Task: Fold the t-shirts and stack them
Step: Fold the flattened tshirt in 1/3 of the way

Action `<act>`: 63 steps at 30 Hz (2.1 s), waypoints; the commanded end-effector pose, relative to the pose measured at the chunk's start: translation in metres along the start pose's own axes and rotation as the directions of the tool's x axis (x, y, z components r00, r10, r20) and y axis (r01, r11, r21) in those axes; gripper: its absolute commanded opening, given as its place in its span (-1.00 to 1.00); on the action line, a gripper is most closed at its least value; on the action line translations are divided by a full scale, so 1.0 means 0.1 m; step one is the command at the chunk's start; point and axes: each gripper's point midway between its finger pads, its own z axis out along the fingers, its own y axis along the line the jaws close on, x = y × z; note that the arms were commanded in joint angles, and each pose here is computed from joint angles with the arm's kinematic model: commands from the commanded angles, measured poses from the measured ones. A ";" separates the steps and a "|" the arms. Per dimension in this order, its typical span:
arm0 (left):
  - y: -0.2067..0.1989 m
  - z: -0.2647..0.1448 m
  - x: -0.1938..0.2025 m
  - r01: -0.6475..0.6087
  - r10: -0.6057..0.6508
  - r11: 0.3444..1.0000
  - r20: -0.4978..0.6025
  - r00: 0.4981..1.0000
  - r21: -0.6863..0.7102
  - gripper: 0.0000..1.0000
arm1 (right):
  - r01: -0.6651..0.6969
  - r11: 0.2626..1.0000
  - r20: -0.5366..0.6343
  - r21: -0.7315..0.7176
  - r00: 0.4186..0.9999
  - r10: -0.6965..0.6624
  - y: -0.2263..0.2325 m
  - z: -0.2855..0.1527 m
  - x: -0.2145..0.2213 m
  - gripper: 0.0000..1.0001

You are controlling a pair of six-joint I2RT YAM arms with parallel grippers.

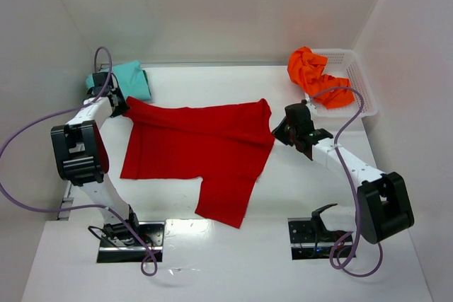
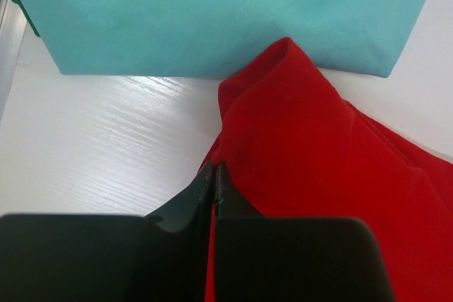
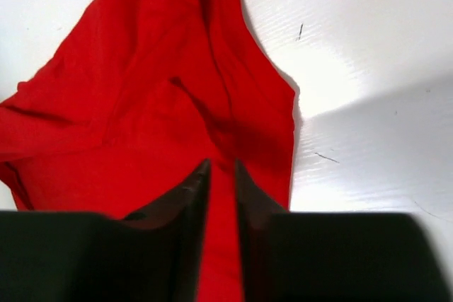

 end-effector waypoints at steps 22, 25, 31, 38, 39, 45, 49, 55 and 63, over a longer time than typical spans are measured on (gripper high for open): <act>-0.10 -0.51 -0.45 0.080 -0.089 0.995 0.168 0.982 0.058 0.70 | 0.213 0.972 0.099 -0.101 0.974 -0.203 0.94 0.81 -0.74 0.71; -0.17 -0.44 -0.43 0.074 -0.088 0.993 0.156 0.984 0.094 0.70 | 0.229 0.972 0.072 -0.060 0.972 -0.224 0.85 1.05 -0.76 0.69; -0.27 -0.26 -0.41 0.068 -0.085 0.988 0.122 0.989 0.139 0.70 | 0.239 0.971 0.044 0.022 0.970 -0.240 0.62 1.34 -0.75 0.67; -0.29 -0.11 -0.46 0.049 -0.066 0.988 0.116 0.991 0.144 0.70 | 0.255 0.967 0.007 0.016 0.967 -0.255 0.61 1.58 -0.72 0.29; -0.29 -0.08 -0.46 0.050 -0.066 0.989 0.107 0.992 0.141 0.70 | 0.263 0.965 0.011 0.014 0.965 -0.263 0.63 1.60 -0.74 0.25; -0.29 0.01 -0.43 0.044 -0.055 0.990 0.082 0.995 0.134 0.70 | 0.269 0.962 -0.044 0.036 0.962 -0.268 0.55 1.77 -0.62 0.17; -0.29 0.04 -0.43 0.044 -0.055 0.990 0.081 0.995 0.133 0.70 | 0.270 0.962 -0.054 0.032 0.962 -0.268 0.55 1.82 -0.59 -0.08; -0.26 0.04 -0.42 0.027 -0.036 0.992 0.077 0.996 0.121 0.68 | 0.277 0.959 -0.083 0.058 0.959 -0.272 0.47 1.89 -0.58 -0.46; -0.29 0.03 -0.38 0.017 -0.026 0.990 0.064 0.998 0.138 0.68 | 0.286 0.952 -0.074 0.104 0.957 -0.280 0.21 1.88 -0.79 -0.93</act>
